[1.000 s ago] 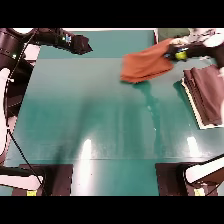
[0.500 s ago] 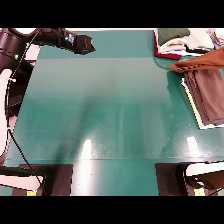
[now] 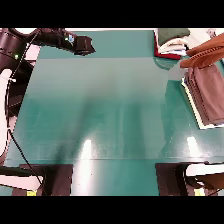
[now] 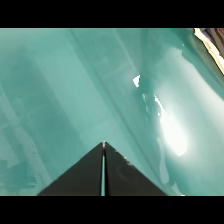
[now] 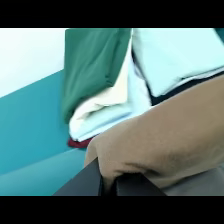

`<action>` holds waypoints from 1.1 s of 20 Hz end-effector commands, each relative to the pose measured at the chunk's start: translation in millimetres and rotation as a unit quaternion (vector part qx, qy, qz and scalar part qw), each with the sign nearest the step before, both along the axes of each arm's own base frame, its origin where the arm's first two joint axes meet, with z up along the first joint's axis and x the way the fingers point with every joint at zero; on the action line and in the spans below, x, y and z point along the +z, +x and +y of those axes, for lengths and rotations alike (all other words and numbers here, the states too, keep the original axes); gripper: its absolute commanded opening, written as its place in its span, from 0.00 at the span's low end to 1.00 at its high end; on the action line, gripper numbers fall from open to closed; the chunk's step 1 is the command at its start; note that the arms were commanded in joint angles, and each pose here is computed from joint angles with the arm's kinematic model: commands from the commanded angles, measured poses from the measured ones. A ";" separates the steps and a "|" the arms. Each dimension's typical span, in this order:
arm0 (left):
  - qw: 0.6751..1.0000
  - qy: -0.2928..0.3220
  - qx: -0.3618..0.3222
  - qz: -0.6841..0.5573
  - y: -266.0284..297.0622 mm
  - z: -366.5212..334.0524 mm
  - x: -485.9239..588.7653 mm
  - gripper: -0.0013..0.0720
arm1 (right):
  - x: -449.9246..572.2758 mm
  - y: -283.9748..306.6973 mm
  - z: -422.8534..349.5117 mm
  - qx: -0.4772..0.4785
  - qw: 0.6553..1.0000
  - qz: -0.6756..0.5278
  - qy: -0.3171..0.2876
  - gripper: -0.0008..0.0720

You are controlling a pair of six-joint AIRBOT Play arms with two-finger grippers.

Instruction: Fold the shirts.

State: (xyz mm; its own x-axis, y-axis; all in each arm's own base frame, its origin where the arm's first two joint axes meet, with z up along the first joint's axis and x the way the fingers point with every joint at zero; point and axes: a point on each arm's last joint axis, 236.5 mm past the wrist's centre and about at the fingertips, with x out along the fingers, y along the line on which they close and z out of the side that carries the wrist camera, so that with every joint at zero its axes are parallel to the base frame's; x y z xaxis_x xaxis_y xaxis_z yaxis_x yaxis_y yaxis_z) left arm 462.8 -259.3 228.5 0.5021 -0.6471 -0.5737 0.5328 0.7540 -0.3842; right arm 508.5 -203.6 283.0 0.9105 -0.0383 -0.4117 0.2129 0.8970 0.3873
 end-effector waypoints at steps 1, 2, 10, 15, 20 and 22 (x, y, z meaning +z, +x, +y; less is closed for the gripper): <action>1.000 0.003 -0.004 0.005 -2.8 0.2 -1.6 0.05 | -10.2 -33.6 -12.6 -0.031 0.998 0.042 -0.041 0.03; 1.000 0.003 -0.004 0.005 -2.7 0.3 -1.6 0.05 | -20.9 -45.6 -12.9 -0.036 0.996 0.063 -0.044 0.03; 1.000 0.009 -0.010 0.008 -5.7 0.3 -4.0 0.05 | -141.0 -160.0 3.7 -0.071 0.974 0.208 0.047 0.03; 1.000 0.010 -0.011 0.010 -6.4 0.4 -4.7 0.05 | -208.0 -230.4 2.5 -0.118 0.949 0.286 0.055 0.19; 1.000 0.010 -0.011 0.010 -6.4 0.4 -4.7 0.05 | -208.2 -257.7 -9.1 -0.155 0.943 0.289 0.061 0.88; 1.000 0.009 -0.011 0.010 -6.3 0.3 -4.6 0.05 | -166.0 -232.4 3.5 -0.138 0.963 0.220 0.074 0.88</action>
